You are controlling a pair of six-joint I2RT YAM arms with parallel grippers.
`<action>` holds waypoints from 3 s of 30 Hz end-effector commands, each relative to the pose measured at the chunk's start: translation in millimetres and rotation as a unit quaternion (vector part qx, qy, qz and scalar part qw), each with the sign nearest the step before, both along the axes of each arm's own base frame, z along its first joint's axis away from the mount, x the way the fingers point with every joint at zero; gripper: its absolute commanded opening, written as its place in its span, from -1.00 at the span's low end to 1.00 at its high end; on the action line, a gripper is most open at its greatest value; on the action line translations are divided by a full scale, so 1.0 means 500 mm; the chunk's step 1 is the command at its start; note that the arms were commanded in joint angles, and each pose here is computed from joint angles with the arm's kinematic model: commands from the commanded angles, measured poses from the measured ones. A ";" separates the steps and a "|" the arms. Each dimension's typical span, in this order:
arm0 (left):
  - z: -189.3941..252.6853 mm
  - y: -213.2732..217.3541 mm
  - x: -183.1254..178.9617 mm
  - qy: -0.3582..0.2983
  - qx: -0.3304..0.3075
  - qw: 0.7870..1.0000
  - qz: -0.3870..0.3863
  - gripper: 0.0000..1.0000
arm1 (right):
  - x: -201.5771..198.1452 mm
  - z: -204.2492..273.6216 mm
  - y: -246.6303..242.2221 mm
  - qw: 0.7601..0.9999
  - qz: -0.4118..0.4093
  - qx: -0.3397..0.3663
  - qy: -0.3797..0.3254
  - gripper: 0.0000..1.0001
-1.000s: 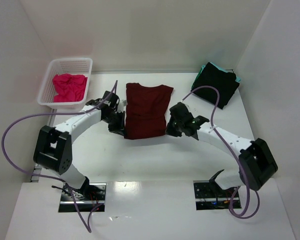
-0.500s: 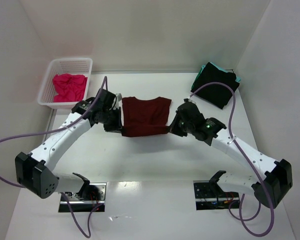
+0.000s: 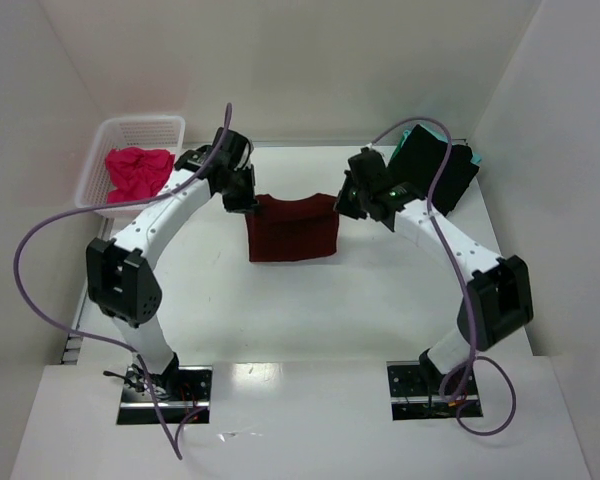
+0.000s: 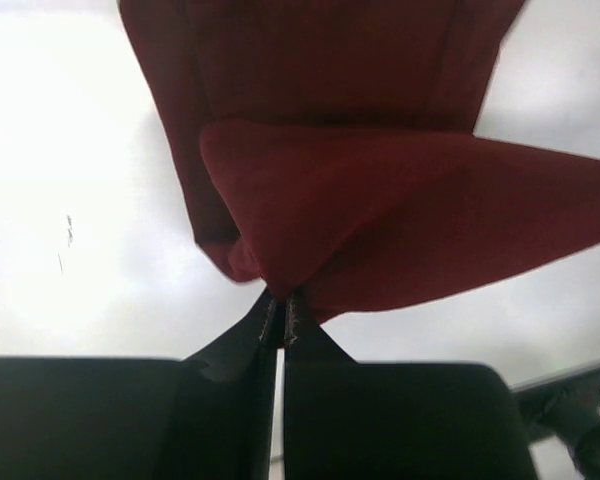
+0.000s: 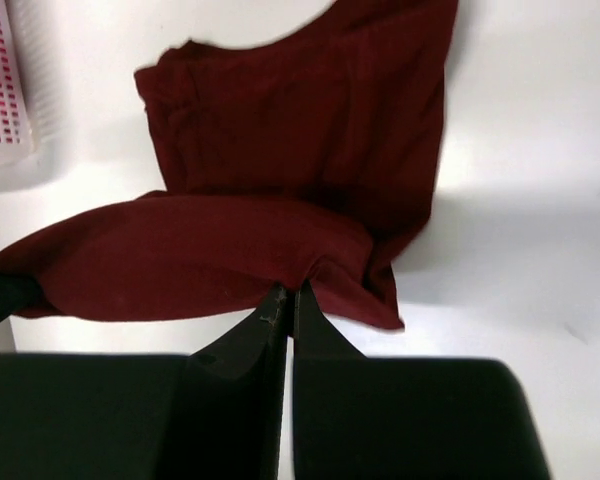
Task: Fold and stack the t-shirts
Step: Fold the long partially folded tshirt into a neat square, then smooth out wrinkles on the folded tshirt, then put the neatly folded tshirt into the corner of the board with the right arm
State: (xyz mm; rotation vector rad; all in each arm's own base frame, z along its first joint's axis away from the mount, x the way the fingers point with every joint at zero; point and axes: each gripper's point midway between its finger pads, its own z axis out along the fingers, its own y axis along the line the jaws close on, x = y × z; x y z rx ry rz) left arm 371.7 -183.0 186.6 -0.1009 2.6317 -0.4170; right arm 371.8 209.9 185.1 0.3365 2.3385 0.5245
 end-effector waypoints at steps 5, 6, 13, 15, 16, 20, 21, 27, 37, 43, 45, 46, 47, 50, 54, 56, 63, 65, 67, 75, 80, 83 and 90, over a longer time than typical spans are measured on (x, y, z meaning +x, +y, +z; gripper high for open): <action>-0.007 0.033 0.116 -0.021 0.016 1.000 0.017 -1.00 | 0.144 0.024 0.012 0.998 0.000 -0.017 -0.058 -0.99; -0.010 0.030 0.122 -0.019 0.012 1.000 0.015 -1.00 | 0.153 0.017 0.014 0.998 -0.001 -0.018 -0.055 -0.99; -0.052 0.037 0.205 -0.011 -0.001 1.000 0.016 -0.93 | 0.220 -0.036 0.010 0.999 -0.012 -0.031 -0.036 -0.83; -0.082 0.044 0.219 0.001 0.001 1.000 0.017 -0.85 | 0.230 -0.062 0.007 0.999 -0.012 -0.033 -0.024 -0.57; -0.096 0.056 0.224 0.009 0.002 1.000 0.024 -0.70 | 0.235 -0.068 0.008 0.999 -0.012 -0.032 -0.025 -0.44; -0.106 0.072 0.234 0.013 -0.002 0.999 0.031 0.38 | 0.251 -0.076 0.010 0.999 -0.012 -0.029 -0.025 0.34; -0.106 0.076 0.236 0.011 0.003 0.999 0.035 0.56 | 0.256 -0.066 0.012 0.999 -0.013 -0.026 -0.030 0.48; -0.075 0.089 0.243 -0.014 0.009 0.999 0.027 0.93 | 0.245 -0.069 0.011 0.999 -0.005 -0.030 -0.019 0.58; -0.095 0.023 0.167 -0.006 -0.048 0.998 -0.048 0.46 | 0.156 -0.192 0.046 0.997 0.033 0.034 0.054 -0.49; -0.157 -0.004 0.087 0.035 -0.091 0.993 -0.069 -0.58 | 0.105 -0.221 0.077 0.996 0.049 0.037 0.062 -0.77; -0.174 -0.013 0.072 0.039 -0.097 0.992 -0.072 -0.61 | 0.094 -0.232 0.072 0.996 0.046 0.038 0.066 -0.77; -0.196 -0.010 0.058 0.052 -0.095 0.992 -0.071 -0.61 | 0.097 -0.229 0.074 0.996 0.046 0.040 0.062 -0.77; -0.210 -0.003 0.050 0.059 -0.088 0.992 -0.067 -0.61 | 0.092 -0.241 0.068 0.996 0.042 0.034 0.066 -0.77; -0.255 0.012 0.031 0.079 -0.070 0.993 -0.057 -0.64 | 0.078 -0.271 0.051 0.996 0.031 0.019 0.076 -0.77; -0.295 0.027 0.017 0.100 -0.050 0.993 -0.047 -0.64 | 0.050 -0.308 0.022 0.995 0.017 -0.004 0.094 -0.77; -0.302 0.033 0.008 0.108 -0.043 0.992 -0.044 -0.64 | 0.056 -0.295 0.009 0.997 -0.001 -0.012 0.081 -0.77; -0.216 0.031 0.023 0.065 -0.047 0.995 -0.056 -0.42 | 0.079 -0.128 -0.027 0.998 -0.052 0.035 0.007 0.19; -0.173 0.028 0.024 0.045 -0.053 0.996 -0.063 -0.22 | 0.081 -0.092 -0.034 0.997 -0.059 0.047 -0.011 0.49; -0.127 0.025 0.025 0.021 -0.062 0.996 -0.067 0.08 | 0.072 -0.087 -0.038 0.997 -0.051 0.049 -0.004 0.82; 0.003 0.034 0.033 -0.077 -0.056 0.992 -0.085 0.93 | 0.032 -0.174 0.002 0.996 0.012 0.074 0.049 1.00; 0.030 0.031 0.024 -0.092 -0.071 0.988 -0.102 0.98 | 0.027 -0.221 0.005 0.995 0.014 0.071 0.068 1.00; 0.048 0.032 0.020 -0.103 -0.073 0.987 -0.103 0.98 | 0.029 -0.241 -0.002 0.995 0.006 0.061 0.075 1.00; 0.066 0.044 0.010 -0.118 -0.073 0.986 -0.092 0.98 | 0.057 -0.282 0.013 0.994 0.008 0.058 0.092 1.00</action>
